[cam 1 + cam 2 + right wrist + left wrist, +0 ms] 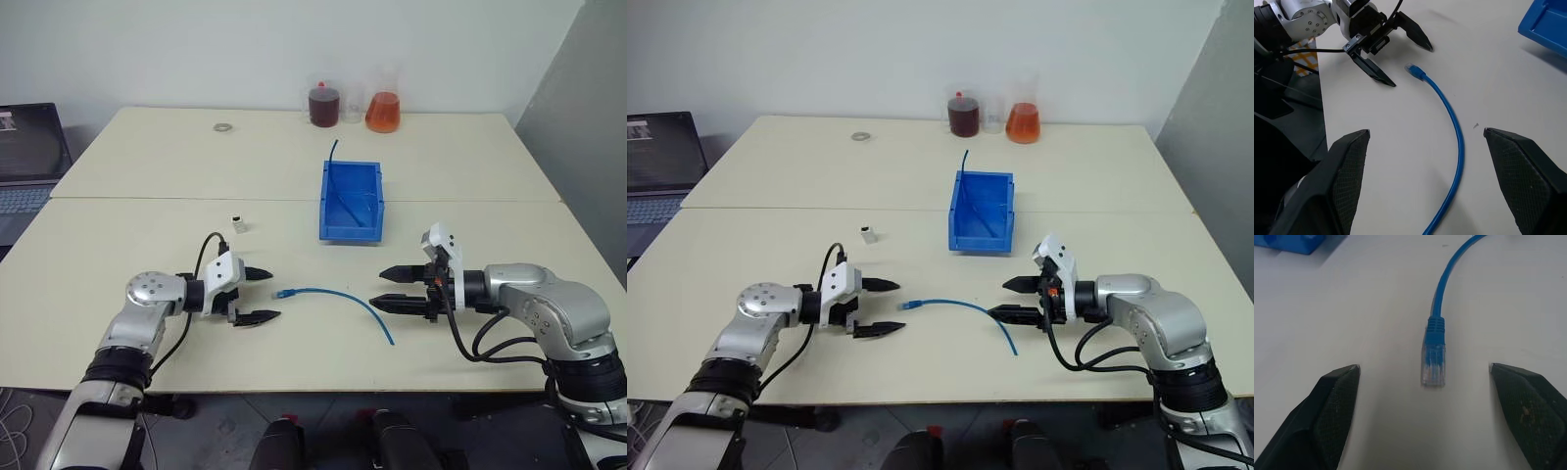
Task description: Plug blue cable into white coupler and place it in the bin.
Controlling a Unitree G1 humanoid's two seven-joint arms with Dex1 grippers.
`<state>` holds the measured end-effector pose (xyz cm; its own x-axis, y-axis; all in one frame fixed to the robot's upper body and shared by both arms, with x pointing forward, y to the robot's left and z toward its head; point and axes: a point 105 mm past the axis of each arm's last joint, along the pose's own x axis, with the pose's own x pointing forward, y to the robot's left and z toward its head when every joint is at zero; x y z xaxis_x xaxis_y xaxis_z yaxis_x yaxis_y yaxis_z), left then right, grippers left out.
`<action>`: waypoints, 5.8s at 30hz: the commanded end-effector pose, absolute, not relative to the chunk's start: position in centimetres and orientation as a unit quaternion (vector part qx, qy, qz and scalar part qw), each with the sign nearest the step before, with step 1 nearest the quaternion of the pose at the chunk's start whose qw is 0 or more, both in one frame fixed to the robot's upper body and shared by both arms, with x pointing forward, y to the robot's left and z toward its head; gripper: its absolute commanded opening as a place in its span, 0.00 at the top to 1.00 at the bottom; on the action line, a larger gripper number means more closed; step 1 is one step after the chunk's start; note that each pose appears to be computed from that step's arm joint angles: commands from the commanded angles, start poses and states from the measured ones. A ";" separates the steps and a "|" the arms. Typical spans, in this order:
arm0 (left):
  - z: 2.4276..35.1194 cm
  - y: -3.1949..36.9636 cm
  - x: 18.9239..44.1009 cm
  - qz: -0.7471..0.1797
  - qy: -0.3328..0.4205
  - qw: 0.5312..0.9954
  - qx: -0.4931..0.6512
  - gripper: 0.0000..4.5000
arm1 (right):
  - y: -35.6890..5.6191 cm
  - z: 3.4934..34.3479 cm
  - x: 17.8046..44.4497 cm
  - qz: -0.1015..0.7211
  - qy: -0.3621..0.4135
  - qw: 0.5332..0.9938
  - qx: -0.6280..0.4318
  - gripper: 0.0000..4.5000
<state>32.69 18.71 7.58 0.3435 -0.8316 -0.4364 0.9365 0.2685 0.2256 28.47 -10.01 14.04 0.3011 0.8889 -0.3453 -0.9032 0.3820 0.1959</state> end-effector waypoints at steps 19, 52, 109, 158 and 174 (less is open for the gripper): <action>5.6 20.5 31.1 -0.566 0.169 0.777 0.218 0.91 | -10.0 14.8 29.2 0.544 0.169 0.822 -0.027 0.11; 21.1 7.7 29.4 -0.563 0.063 0.773 -0.285 0.95 | -7.1 23.6 29.9 0.577 0.088 0.768 0.265 0.11; 21.4 7.4 28.7 -0.562 0.067 0.771 -0.293 0.78 | -6.5 23.9 30.2 0.596 0.109 0.736 0.303 0.97; 9.6 21.0 41.9 0.061 0.090 0.994 -0.014 0.00 | -9.5 23.1 32.9 0.536 0.096 0.797 0.262 0.97; 9.5 20.3 42.9 0.062 0.095 0.993 -0.020 0.32 | -9.5 22.9 32.9 0.535 0.095 0.797 0.263 0.97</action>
